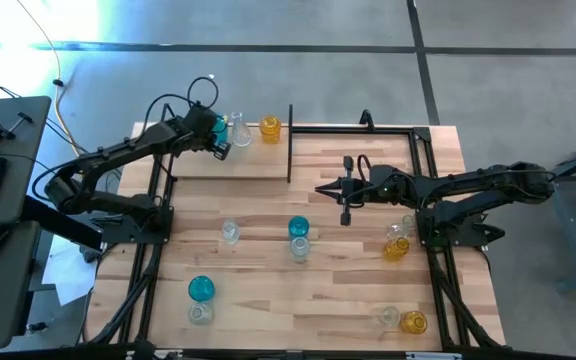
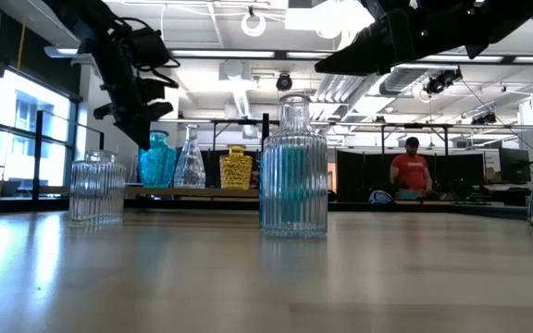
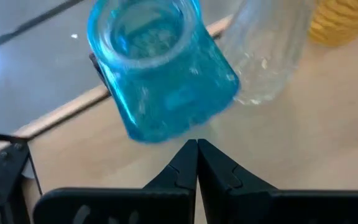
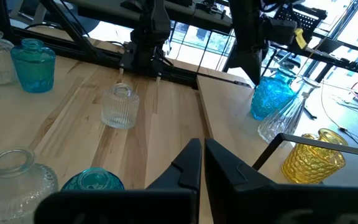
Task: Sort vases onto shelf
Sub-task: Put the blue vase on the shelf, then adjust the transparent vase on the shelf
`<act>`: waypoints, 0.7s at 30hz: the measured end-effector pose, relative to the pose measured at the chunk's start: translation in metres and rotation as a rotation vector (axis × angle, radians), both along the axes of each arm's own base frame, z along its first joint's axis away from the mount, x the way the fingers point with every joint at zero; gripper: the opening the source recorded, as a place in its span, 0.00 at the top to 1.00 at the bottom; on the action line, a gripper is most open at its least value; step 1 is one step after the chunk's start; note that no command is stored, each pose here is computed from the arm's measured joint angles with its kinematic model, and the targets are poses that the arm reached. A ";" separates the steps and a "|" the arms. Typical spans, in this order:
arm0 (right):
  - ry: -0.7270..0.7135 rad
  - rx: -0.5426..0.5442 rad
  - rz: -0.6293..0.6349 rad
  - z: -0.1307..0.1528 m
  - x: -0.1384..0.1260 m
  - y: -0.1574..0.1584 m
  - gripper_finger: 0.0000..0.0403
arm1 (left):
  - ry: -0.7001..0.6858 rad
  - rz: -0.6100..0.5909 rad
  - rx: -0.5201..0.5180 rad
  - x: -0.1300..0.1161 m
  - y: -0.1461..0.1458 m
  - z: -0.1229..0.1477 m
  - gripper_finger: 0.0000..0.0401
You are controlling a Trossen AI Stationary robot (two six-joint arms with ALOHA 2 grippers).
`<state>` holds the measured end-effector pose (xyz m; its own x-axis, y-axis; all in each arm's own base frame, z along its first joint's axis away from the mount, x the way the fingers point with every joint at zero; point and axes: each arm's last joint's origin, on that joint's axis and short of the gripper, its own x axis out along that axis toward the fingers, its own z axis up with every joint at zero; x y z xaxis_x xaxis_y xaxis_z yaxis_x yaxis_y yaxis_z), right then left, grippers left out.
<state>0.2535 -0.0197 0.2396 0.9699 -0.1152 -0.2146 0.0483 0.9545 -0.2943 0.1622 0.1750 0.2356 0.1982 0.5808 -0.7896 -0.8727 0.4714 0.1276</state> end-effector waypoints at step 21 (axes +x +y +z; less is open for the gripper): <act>0.000 0.000 0.000 0.000 0.000 0.000 1.00 | -0.241 -0.105 0.150 0.038 -0.018 0.019 1.00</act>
